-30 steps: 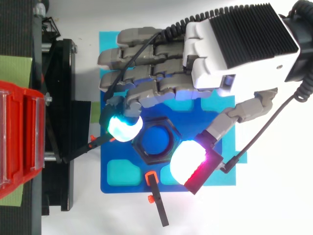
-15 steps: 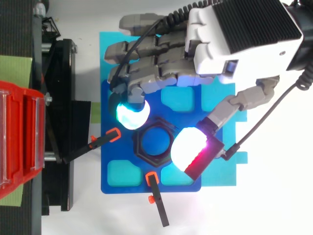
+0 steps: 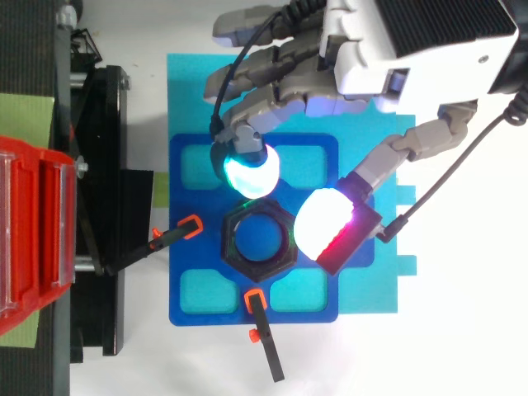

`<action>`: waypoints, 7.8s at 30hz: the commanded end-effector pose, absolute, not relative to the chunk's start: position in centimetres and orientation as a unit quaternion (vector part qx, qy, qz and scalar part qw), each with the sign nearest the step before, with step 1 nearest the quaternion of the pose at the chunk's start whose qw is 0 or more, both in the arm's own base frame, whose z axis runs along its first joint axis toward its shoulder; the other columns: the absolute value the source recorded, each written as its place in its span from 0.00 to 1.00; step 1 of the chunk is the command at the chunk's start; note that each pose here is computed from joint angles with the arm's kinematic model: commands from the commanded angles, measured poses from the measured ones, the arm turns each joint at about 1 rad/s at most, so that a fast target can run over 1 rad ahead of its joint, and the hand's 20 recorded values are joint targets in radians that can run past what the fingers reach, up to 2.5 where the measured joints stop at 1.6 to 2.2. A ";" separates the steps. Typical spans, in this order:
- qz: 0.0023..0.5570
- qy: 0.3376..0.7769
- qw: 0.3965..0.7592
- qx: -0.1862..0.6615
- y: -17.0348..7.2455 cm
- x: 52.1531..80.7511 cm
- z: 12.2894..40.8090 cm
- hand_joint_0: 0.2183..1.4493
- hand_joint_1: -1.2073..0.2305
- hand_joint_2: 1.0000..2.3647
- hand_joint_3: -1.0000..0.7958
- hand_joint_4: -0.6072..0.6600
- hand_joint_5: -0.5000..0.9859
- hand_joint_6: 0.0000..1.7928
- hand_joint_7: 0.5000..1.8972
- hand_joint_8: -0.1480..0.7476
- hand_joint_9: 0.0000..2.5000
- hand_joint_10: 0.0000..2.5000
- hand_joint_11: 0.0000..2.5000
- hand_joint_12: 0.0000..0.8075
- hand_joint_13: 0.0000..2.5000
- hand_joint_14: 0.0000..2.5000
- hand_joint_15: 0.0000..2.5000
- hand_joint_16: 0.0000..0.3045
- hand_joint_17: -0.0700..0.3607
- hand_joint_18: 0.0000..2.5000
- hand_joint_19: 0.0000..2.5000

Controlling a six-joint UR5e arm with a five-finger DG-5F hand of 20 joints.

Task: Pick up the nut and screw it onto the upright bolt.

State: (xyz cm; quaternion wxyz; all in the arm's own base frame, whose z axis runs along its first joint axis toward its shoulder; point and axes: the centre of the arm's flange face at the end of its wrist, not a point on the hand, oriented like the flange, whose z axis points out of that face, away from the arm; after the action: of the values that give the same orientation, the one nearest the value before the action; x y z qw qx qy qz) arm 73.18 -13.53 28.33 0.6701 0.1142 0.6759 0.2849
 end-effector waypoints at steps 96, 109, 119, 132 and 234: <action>0.277 0.687 0.663 0.104 -13.6 72.9 28.0 0.24 0.60 0.00 0.28 0.51 0.36 0.40 0.48 0.42 0.53 0.00 0.00 0.25 0.37 0.00 0.01 0.04 0.23 0.22 0.00; 0.273 0.679 0.674 0.098 -15.0 72.8 28.3 0.24 0.60 0.00 0.28 0.52 0.36 0.39 0.49 0.42 0.69 0.00 0.11 0.22 0.47 0.00 0.03 0.02 0.20 0.32 0.02; 0.283 0.658 0.693 0.081 -14.9 73.5 28.4 0.21 0.62 0.00 0.28 0.64 0.25 0.28 0.40 0.44 0.42 0.00 0.04 0.34 0.30 0.00 0.01 0.10 0.32 0.17 0.00; 0.293 0.660 0.688 0.071 -13.0 73.8 28.3 0.20 0.63 0.00 0.28 0.55 0.20 0.28 0.07 0.40 0.24 0.00 0.00 0.36 0.19 0.00 0.00 0.12 0.35 0.06 0.00; 0.301 0.654 0.690 0.072 -13.3 74.2 29.5 0.19 0.67 0.00 0.28 0.58 0.21 0.28 0.06 0.35 0.13 0.00 0.00 0.37 0.08 0.00 0.00 0.11 0.34 0.00 0.00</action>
State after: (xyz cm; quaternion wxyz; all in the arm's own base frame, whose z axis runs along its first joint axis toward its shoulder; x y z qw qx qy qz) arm 74.16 -13.72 29.66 0.6938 0.0720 0.6508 0.2997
